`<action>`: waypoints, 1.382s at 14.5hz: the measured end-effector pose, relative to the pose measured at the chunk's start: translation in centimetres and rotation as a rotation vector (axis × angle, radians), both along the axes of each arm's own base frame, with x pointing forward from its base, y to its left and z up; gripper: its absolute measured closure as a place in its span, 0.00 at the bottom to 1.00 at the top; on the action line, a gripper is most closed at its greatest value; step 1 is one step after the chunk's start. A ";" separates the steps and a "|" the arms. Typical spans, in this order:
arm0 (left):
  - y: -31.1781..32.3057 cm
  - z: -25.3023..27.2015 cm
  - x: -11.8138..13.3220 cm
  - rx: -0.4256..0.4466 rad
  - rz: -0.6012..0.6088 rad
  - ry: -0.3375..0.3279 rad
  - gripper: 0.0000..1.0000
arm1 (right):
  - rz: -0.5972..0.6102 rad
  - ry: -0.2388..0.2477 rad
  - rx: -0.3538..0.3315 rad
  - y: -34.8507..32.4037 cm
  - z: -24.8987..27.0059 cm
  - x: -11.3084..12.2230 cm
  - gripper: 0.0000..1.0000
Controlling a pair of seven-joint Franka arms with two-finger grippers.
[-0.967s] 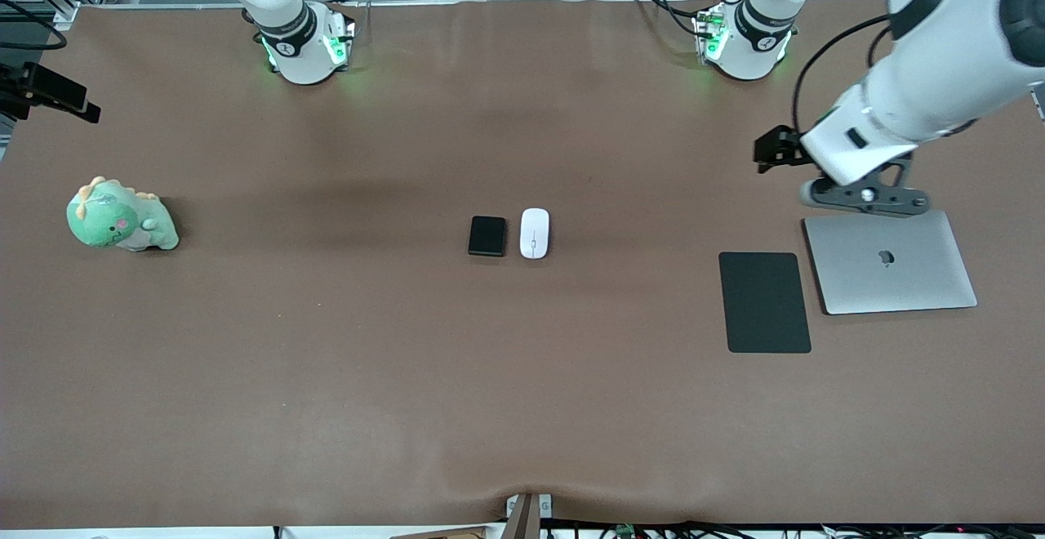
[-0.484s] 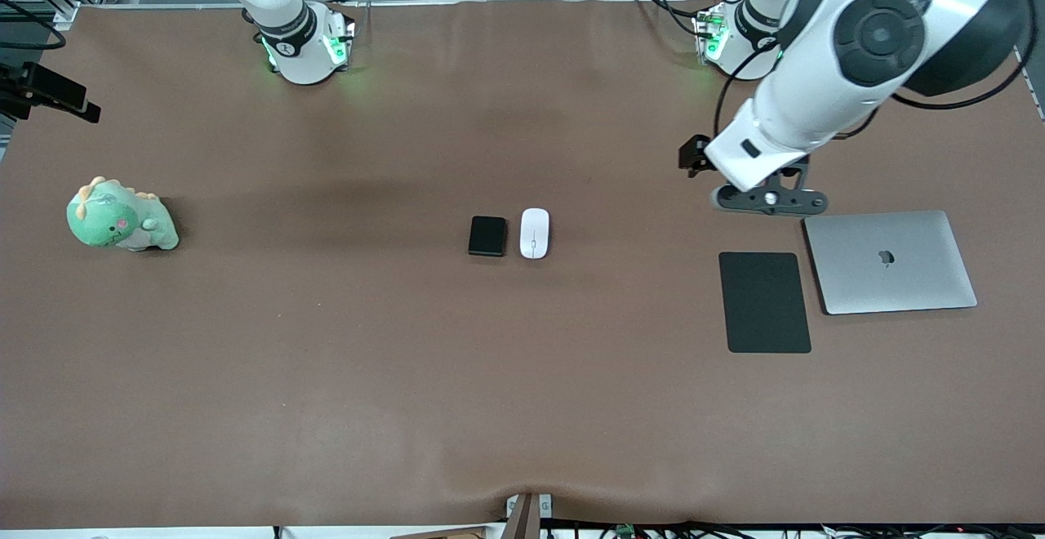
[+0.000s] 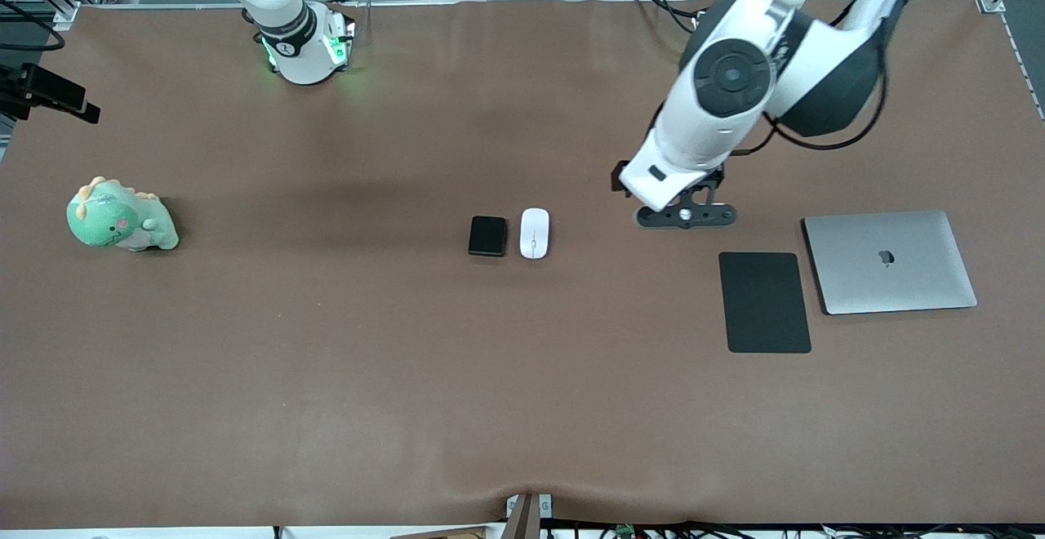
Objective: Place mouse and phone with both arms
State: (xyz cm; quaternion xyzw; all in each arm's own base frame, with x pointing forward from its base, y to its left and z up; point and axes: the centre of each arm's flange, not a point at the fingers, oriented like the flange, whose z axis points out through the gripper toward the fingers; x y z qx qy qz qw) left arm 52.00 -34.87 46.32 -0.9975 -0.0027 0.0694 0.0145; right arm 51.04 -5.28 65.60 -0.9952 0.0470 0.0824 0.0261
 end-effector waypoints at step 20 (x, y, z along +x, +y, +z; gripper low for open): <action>-15.1 -16.7 -6.4 -0.052 -0.082 -0.057 0.00 | -0.003 0.072 0.002 -0.3 -4.1 2.5 0.00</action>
